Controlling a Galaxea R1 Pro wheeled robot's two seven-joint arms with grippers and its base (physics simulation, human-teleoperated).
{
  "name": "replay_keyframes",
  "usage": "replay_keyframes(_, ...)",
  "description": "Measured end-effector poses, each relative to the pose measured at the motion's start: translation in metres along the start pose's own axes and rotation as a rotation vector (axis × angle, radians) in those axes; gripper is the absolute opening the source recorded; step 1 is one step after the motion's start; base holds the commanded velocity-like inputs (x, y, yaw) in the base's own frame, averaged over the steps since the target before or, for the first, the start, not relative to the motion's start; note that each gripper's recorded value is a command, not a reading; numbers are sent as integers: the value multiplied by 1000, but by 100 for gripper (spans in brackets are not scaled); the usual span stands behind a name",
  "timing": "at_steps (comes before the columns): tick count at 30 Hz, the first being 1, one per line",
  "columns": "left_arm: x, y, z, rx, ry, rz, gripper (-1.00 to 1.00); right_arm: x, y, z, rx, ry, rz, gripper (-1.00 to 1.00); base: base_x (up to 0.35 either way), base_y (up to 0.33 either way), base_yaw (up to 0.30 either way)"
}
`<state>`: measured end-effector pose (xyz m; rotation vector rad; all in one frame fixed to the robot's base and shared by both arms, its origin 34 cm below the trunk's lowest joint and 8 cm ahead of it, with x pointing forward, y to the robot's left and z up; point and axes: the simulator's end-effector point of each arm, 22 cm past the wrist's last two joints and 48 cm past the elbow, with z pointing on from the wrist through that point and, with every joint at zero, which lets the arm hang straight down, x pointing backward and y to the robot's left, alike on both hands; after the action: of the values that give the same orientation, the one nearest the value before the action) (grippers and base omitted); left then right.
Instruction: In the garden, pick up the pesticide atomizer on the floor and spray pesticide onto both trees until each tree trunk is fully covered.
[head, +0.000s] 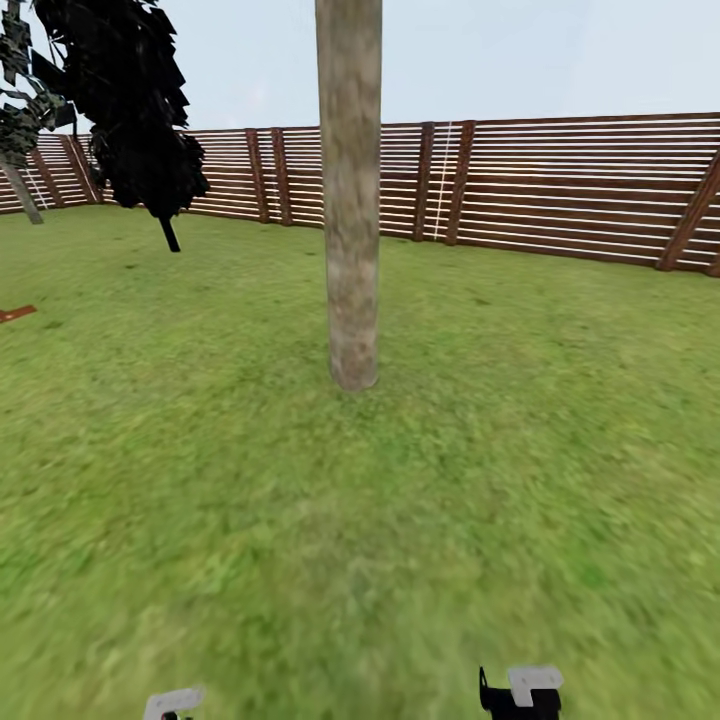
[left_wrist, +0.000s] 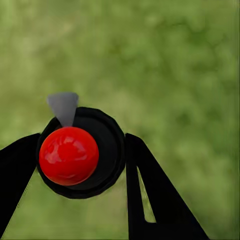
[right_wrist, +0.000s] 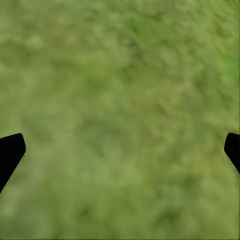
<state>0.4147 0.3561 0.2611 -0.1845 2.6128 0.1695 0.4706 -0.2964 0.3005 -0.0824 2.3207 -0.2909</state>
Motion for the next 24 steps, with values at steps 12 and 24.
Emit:
replay_keyframes(12,0,0,0,1,0,0,-100,0,0,0,0,0,0,100,339,0,0)
replay_keyframes(24,0,0,0,1,0,0,-100,0,1,0,-1,0,1,100,339,0,-52)
